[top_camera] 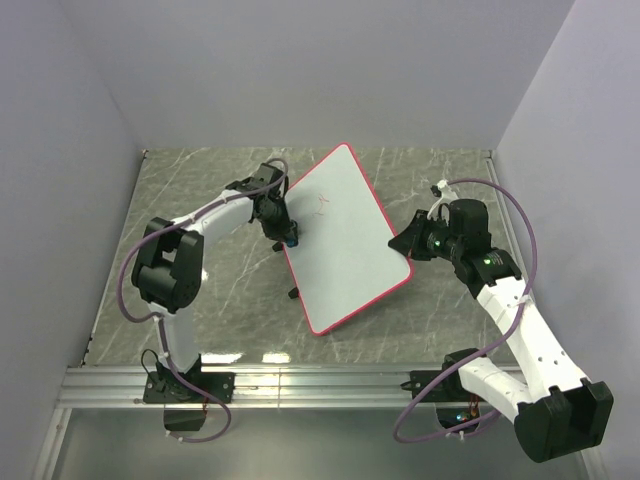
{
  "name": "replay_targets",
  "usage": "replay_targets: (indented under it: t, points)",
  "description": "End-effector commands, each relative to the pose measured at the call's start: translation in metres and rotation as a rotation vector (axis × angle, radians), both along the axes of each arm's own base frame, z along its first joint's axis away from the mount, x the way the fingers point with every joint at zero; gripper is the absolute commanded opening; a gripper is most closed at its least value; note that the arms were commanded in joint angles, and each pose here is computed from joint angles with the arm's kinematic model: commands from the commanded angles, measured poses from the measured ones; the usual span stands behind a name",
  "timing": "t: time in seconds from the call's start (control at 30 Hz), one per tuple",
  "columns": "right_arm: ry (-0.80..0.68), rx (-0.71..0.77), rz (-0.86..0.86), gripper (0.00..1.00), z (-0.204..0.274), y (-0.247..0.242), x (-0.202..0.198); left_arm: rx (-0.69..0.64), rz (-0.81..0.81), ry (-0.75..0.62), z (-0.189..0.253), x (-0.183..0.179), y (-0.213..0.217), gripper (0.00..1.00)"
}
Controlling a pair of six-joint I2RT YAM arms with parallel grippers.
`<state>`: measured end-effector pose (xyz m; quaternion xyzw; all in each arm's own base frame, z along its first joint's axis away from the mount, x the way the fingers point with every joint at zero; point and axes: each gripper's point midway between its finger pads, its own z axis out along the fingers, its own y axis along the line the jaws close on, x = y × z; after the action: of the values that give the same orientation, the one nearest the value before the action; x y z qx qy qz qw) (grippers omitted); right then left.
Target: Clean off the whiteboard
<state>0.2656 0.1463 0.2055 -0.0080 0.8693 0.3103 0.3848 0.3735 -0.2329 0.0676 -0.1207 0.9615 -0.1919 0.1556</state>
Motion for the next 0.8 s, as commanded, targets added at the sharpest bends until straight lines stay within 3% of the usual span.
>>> replay_targets:
  t: [0.0, 0.17, 0.47, 0.63, 0.77]
  points:
    - [0.05, -0.029, 0.09, 0.0, -0.016, 0.01, -0.017, 0.032, -0.076, -0.003, -0.025, 0.002, -0.023, 0.0]
    - [0.048, -0.023, 0.098, 0.0, -0.018, 0.012, -0.016, -0.087, -0.168, -0.177, 0.053, 0.037, -0.076, 0.0]
    - [0.048, -0.035, 0.099, 0.0, -0.02, 0.013, -0.015, -0.304, -0.304, -0.298, 0.143, 0.055, -0.176, 0.0]
    - [0.041, -0.039, 0.095, 0.0, -0.019, 0.012, -0.015, -0.321, -0.275, -0.297, 0.142, 0.056, -0.172, 0.0]
    - [0.035, -0.038, 0.093, 0.0, -0.018, 0.011, -0.016, -0.254, -0.234, -0.222, 0.108, 0.048, -0.147, 0.0]
